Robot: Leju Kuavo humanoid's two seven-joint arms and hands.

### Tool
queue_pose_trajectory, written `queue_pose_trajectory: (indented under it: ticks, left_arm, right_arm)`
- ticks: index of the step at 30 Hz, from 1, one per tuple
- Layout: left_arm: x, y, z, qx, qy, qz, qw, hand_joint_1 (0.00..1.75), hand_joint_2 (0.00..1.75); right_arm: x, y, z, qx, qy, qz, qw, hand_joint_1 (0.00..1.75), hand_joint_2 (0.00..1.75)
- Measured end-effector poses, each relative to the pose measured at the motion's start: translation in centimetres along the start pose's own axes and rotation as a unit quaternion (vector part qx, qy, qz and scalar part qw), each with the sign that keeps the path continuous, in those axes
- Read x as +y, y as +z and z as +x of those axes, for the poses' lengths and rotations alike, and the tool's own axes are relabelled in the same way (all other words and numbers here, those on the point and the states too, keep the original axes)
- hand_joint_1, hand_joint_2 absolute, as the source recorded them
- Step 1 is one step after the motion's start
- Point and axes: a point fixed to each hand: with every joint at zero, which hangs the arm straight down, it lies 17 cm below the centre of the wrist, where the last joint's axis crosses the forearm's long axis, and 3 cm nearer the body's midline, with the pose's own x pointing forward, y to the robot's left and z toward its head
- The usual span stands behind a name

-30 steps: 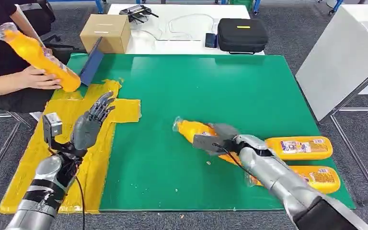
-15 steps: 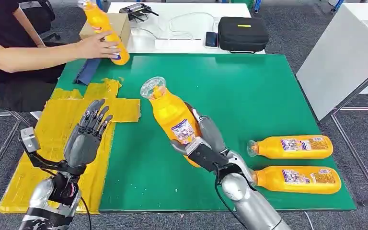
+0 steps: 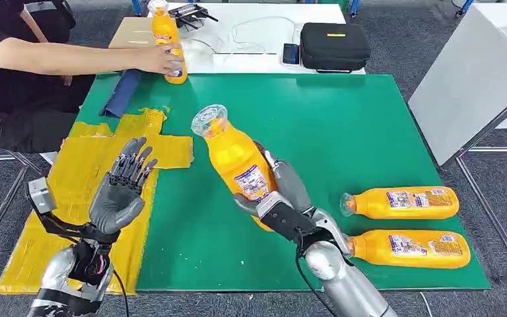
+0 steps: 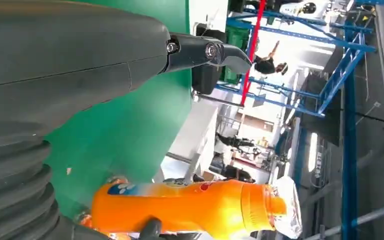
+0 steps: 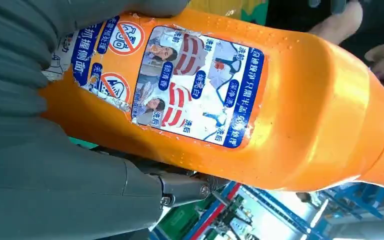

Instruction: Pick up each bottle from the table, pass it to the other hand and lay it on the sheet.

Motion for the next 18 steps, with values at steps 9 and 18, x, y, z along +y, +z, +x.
queue_pose_trajectory:
  ticks: [9,18]
  left_arm:
    - [-1.1,-0.1,0.3,-0.006,-0.005,-0.02,1.0,0.0,1.75]
    - [-2.4,0.4,1.7,-0.018,0.095,-0.052,0.994,0.0,1.75]
  right_arm:
    - [3.6,0.4,0.8,-0.006,0.005,0.058,0.998,1.75,1.75]
    - [9.6,2.2,1.7,-0.018,0.031,0.15,0.988,1.75,1.75]
